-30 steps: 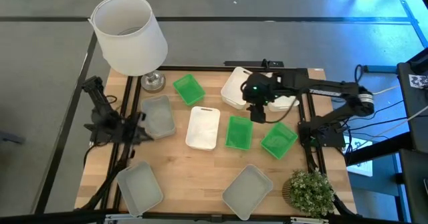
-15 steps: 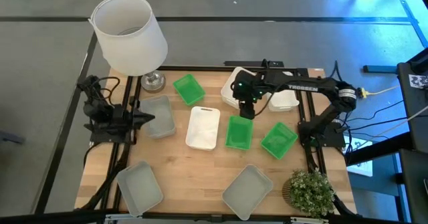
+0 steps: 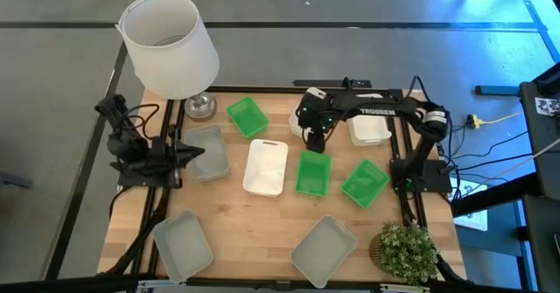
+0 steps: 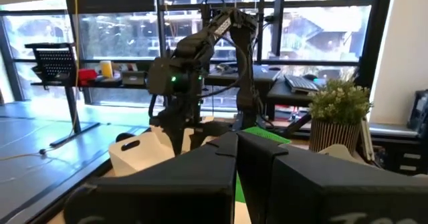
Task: Stack baskets by color
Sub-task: Stack the top left white bin on top of the right white bin
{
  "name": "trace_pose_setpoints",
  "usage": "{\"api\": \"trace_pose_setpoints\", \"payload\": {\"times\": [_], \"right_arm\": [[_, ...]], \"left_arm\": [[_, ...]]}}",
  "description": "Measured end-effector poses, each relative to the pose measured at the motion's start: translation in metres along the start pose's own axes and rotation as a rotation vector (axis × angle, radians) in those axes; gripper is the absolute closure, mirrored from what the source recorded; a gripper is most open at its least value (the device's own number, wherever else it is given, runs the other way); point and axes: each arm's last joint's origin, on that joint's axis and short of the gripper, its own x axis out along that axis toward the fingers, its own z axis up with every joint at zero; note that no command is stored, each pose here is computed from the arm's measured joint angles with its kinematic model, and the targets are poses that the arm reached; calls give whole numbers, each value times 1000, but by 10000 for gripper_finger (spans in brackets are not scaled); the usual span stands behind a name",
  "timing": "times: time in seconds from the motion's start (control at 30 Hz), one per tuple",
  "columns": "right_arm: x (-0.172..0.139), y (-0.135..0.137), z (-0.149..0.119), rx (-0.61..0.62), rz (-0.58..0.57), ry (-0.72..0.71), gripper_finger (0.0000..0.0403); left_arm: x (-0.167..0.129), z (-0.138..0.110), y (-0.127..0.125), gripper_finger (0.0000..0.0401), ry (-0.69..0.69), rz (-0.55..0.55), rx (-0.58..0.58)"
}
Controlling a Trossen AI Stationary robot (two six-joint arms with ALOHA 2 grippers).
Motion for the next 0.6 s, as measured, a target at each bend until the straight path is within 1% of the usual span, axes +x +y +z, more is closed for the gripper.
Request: {"api": "trace_pose_setpoints", "payload": {"times": [0.1,0.2,0.3,0.4,0.43,0.5,0.53,0.6], "right_arm": [[10,-3,0,9,1,21,235],[18,-4,0,10,3,40,253],[25,-4,0,12,6,60,296],[26,-4,0,1,6,61,368],[26,-4,0,-12,-1,61,384],[24,-5,1,-41,-11,48,389],[21,-4,1,-53,-35,45,390],[10,-2,1,-78,-67,66,397]], "left_arm": [[1,2,-2,401,5,-1,9],[3,5,-4,401,7,1,13],[3,5,-5,401,11,6,17],[4,5,-6,401,12,6,19],[4,5,-6,401,12,6,18],[4,5,-6,401,12,6,18],[4,5,-6,401,12,6,18],[4,5,-6,401,13,7,18]]}}
